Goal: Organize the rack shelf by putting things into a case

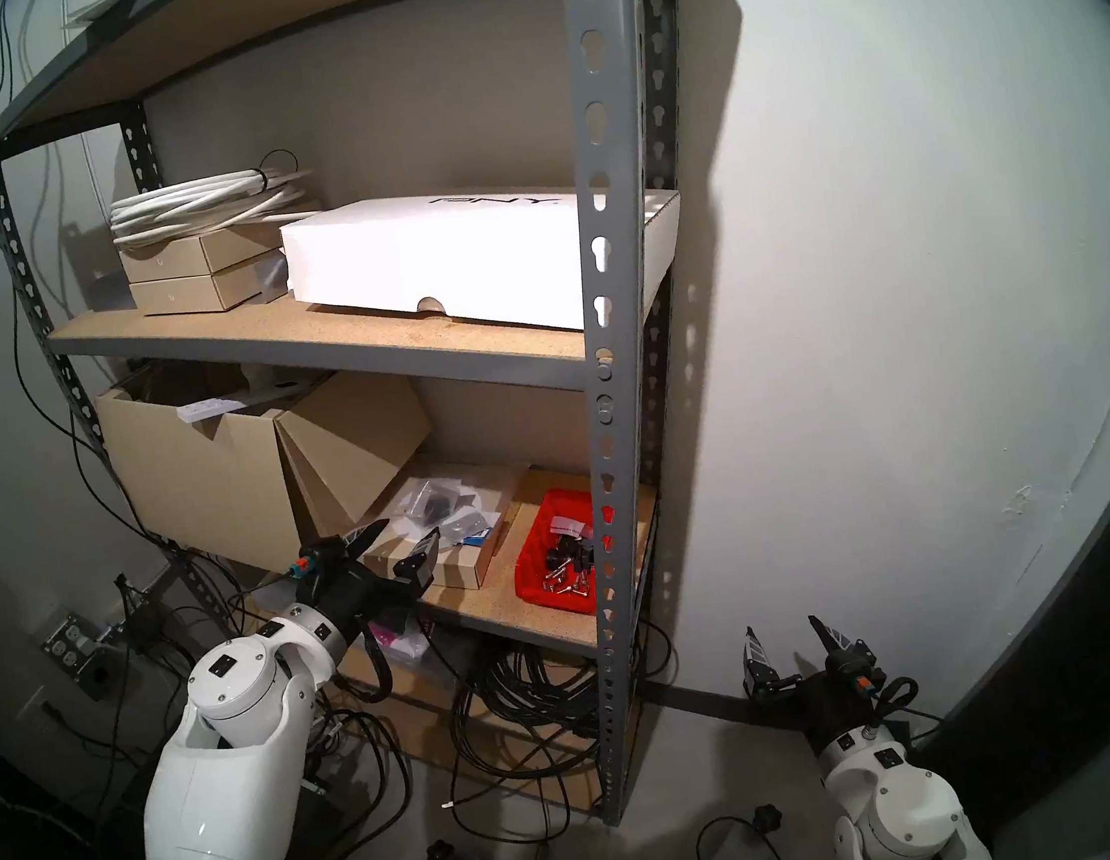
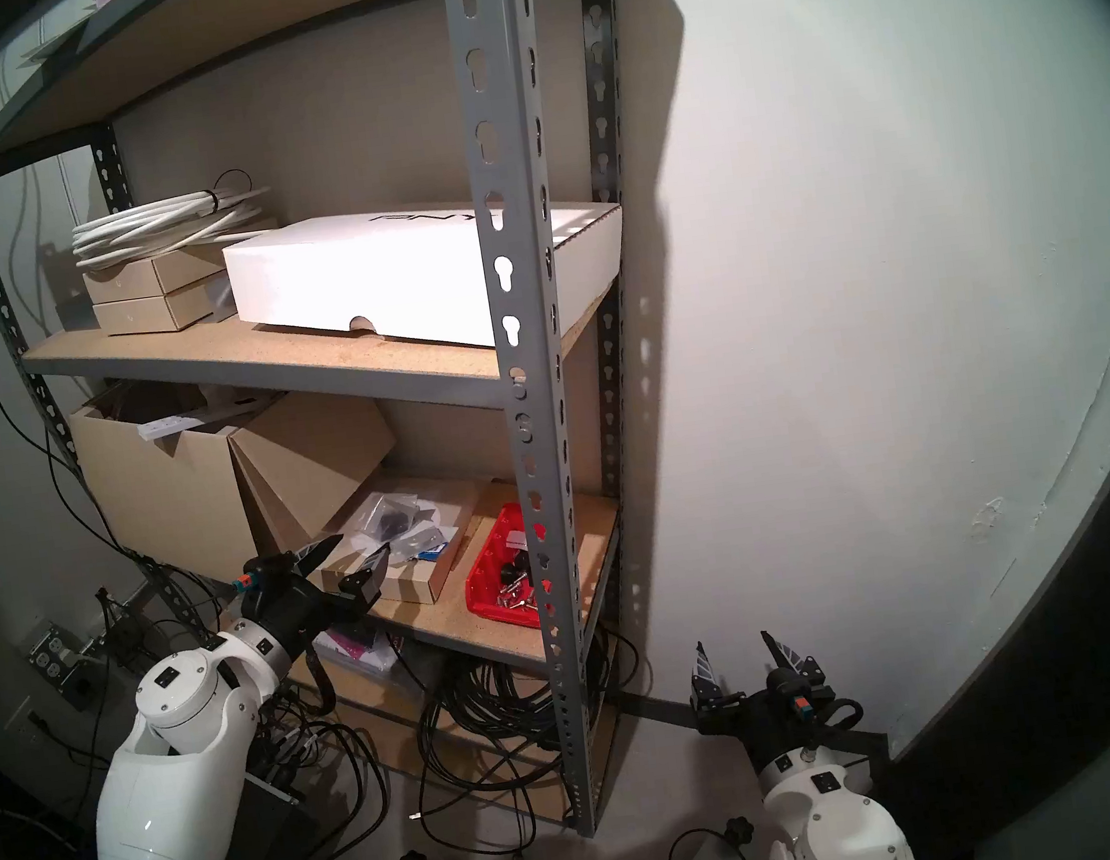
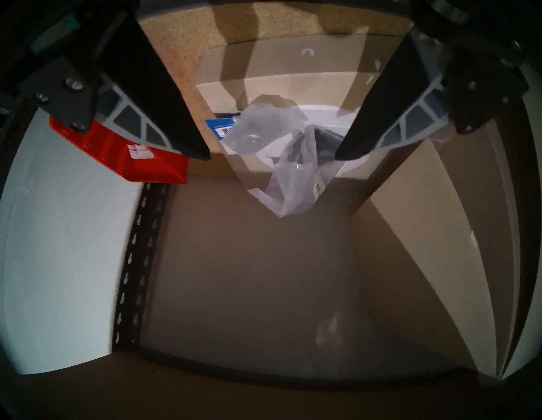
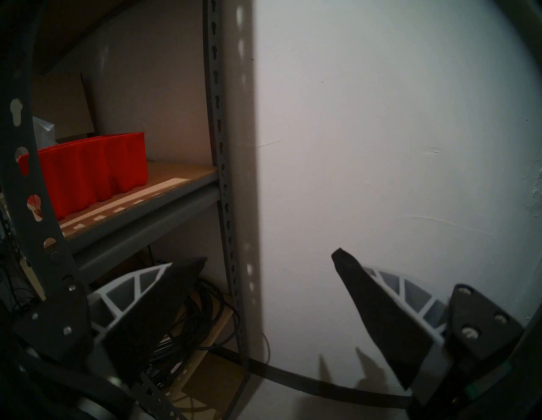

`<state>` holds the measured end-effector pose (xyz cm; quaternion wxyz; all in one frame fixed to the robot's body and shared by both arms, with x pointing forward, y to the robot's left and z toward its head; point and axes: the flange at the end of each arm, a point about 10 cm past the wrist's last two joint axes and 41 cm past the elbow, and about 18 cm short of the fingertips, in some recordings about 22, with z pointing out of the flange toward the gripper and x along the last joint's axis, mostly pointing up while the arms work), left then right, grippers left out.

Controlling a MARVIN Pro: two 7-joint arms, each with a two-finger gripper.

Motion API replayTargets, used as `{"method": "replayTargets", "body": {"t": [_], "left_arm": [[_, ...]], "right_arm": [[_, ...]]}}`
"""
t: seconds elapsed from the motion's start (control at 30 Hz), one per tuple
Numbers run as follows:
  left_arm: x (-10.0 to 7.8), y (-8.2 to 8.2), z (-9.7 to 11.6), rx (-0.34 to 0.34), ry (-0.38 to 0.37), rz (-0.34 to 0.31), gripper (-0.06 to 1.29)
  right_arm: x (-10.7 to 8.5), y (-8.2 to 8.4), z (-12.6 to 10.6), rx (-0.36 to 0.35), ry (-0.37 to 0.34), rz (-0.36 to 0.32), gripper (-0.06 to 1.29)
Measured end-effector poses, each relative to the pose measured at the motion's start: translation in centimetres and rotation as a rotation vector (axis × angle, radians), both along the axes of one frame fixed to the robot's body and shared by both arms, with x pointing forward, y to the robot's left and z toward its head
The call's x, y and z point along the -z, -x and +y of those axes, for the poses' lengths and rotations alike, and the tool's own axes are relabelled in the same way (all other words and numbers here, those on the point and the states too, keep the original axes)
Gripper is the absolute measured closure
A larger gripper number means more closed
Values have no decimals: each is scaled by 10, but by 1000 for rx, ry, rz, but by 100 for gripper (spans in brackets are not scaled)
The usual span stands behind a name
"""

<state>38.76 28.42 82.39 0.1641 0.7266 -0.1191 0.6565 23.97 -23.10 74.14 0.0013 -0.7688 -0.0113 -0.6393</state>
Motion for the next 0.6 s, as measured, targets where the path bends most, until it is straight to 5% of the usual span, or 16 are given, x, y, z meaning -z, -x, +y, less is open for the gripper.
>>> {"method": "replayTargets", "body": {"t": [0.6], "left_arm": [[12,-39,-1,-37,-23,-4,4]], "right_arm": [[0,0,0,0,0,0,-3]]}}
